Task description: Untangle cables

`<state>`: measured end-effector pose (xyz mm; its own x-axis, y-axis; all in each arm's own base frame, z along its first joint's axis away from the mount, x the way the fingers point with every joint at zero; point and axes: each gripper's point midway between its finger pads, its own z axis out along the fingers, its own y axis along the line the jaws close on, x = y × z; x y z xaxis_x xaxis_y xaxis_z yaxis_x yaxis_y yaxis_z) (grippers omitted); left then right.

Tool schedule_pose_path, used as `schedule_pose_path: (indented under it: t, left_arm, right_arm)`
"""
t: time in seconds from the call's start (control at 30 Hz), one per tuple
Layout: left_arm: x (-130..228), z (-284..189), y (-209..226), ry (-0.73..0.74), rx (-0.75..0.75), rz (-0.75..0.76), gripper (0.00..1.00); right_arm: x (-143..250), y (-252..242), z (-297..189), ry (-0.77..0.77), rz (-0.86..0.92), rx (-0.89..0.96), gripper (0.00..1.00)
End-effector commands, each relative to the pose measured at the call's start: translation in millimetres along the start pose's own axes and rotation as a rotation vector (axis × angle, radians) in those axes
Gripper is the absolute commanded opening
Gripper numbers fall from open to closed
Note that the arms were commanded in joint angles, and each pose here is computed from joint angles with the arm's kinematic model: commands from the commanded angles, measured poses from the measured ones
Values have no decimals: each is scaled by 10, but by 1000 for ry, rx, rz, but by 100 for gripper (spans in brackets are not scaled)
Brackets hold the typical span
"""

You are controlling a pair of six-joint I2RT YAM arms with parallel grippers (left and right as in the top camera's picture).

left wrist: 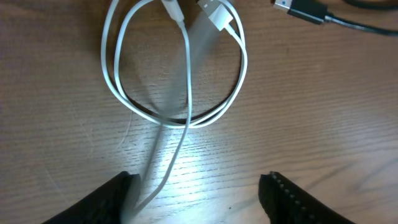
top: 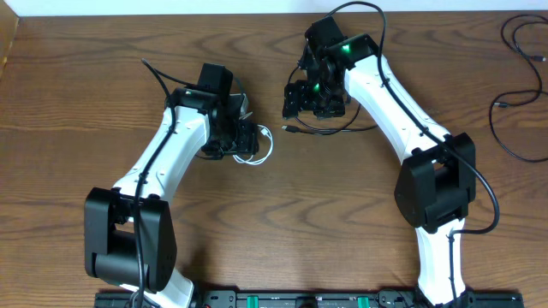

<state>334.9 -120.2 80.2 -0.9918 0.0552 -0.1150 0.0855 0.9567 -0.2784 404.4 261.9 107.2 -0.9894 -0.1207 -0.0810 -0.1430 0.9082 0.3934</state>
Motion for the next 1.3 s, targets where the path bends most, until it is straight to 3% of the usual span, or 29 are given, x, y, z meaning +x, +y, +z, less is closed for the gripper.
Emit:
schedule_pose_path:
  t: [0.0,0.1,0.37,0.57,0.83,1.07,1.27]
  left_arm:
    - [-28,15,-19,-8,12,-2,73]
    - [-59,13,-16,-21,10,0,78]
    - [-100,-49,45,-43,-35,4,78]
    - [-323,-737,-181,-215,-4,46,90]
    - [-236,-1377,-281,-381,20,68,92]
    - [-265,-1689,67,-472,-8,-33,92]
    - [-317,-1613,399,-446,-36,-138,92]
  right_arm:
    - [49,-7,76,17,-20,22,83]
    - [77,52,118,20,-36,20,83]
    - [118,15,297,11,10,61,83]
    - [78,23,334,-8,16,52,83]
    - [89,165,420,-24,6,38,83]
    - [176,344,633,-37,3,25,78]
    - [132,257,764,-157,-28,212,77]
